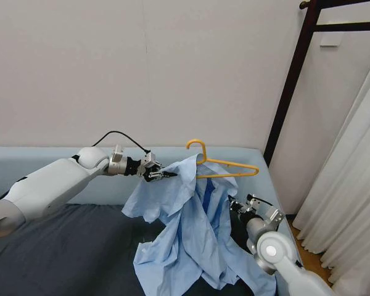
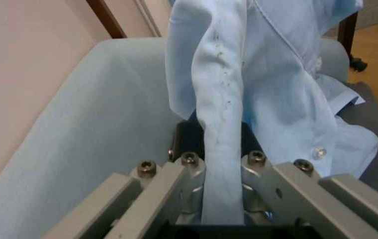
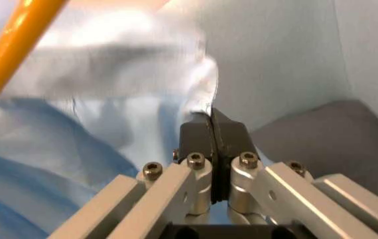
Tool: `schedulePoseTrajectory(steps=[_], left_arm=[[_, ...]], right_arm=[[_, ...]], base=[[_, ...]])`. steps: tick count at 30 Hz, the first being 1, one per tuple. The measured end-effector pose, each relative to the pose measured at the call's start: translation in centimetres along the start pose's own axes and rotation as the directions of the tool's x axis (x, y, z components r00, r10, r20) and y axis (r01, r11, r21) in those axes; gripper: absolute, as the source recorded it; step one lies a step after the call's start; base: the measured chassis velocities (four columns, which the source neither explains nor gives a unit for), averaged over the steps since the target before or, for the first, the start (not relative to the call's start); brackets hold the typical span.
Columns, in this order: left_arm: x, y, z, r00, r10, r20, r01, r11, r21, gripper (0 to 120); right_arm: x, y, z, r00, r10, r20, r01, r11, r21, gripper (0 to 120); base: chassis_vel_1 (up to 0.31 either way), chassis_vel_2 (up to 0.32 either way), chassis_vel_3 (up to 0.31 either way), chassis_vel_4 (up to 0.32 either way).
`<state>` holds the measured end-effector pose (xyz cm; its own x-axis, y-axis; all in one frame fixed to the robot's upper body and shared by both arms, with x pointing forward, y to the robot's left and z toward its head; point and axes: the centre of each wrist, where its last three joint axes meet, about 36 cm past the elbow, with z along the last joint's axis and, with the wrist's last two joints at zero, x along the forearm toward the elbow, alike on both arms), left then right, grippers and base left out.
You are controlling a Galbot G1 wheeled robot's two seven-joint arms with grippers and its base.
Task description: Pick up the clothes from the sofa and hang them on the clothes hanger.
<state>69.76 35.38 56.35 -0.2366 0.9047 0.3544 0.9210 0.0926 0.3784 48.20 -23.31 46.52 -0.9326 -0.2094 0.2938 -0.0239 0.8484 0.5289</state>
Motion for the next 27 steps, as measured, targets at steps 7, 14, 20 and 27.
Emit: schedulePoseTrajectory(steps=[7,14,20,27], left_arm=[[0.8,-0.5,2.8,0.997,-0.051,0.051,0.054,0.997,-0.059,1],[1.5,-0.8,3.8,0.996,-0.057,0.07,0.061,0.996,-0.059,1],[2.2,-0.5,4.5,0.997,-0.047,0.054,0.05,0.997,-0.062,1],[2.7,-0.3,4.5,0.999,-0.029,0.031,0.031,0.996,-0.082,1]], right_arm=[[-1.2,-0.4,-3.9,1.0,0.007,0.012,-0.008,0.997,0.072,0],[-1.8,-1.1,-5.6,1.0,-0.002,0.013,0.0,0.987,0.16,0],[-2.0,-2.1,-6.5,1.0,-0.016,0.003,0.015,0.972,0.235,0],[-1.5,-2.0,-8.0,0.998,-0.06,0.019,0.052,0.956,0.289,0]], base=[[0.0,0.0,0.0,0.0],[0.0,0.0,0.0,0.0],[0.0,0.0,0.0,0.0],[0.0,0.0,0.0,0.0]])
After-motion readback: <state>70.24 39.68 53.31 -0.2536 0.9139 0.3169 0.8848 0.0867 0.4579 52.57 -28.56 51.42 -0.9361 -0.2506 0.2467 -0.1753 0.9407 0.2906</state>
